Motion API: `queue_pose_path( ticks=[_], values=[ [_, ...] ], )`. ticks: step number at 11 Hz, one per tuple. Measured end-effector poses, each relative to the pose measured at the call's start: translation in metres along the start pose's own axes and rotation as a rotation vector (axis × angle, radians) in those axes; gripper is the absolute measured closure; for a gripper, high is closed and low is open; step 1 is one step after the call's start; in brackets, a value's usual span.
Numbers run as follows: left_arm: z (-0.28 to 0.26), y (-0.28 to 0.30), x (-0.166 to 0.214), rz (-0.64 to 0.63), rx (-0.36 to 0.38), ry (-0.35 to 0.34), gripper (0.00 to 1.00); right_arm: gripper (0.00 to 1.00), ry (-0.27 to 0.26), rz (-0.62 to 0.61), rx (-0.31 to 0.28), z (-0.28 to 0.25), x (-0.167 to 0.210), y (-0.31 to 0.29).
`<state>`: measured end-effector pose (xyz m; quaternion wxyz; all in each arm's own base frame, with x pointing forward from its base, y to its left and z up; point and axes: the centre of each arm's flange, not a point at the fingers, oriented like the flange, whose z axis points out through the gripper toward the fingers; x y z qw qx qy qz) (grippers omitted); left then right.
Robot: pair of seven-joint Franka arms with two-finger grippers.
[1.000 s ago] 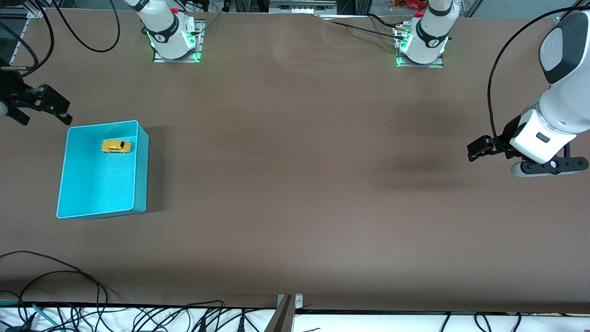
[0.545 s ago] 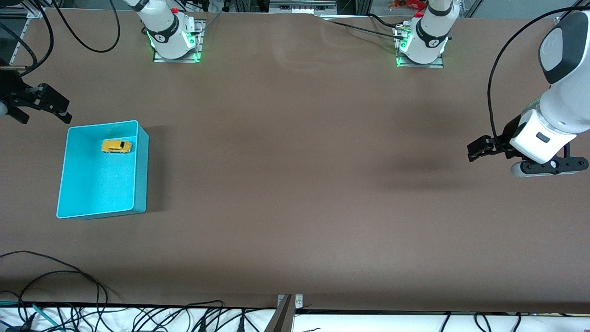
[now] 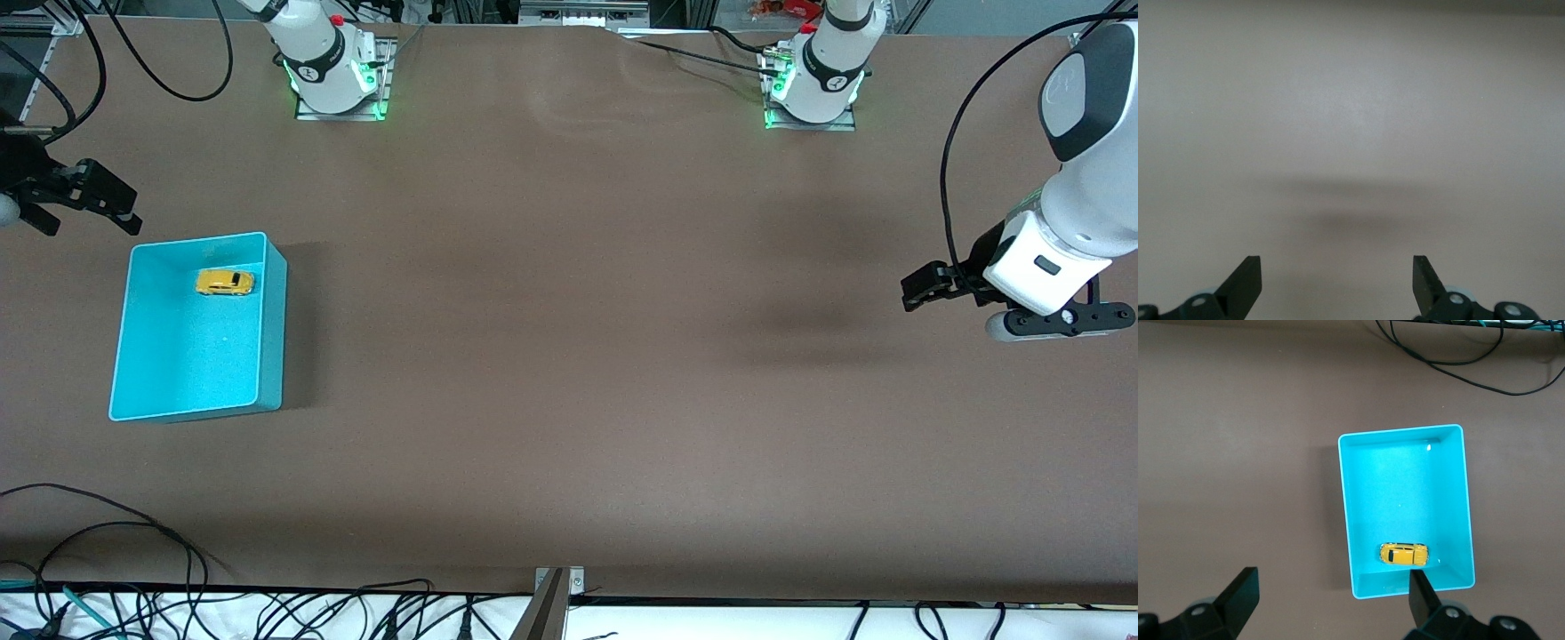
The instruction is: Wind up and store yellow beetle car
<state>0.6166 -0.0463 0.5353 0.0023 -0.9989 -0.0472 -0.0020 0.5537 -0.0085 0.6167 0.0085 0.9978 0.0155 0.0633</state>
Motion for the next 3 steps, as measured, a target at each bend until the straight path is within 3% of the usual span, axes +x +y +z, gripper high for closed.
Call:
queue_pose_path(
  ticks=[3],
  values=[
    [0.0000, 0.0000, 0.0000, 0.000, 0.000, 0.000, 0.00, 0.00, -0.006, 0.000, 0.000, 0.0003, -0.0006, 0.0000]
  ],
)
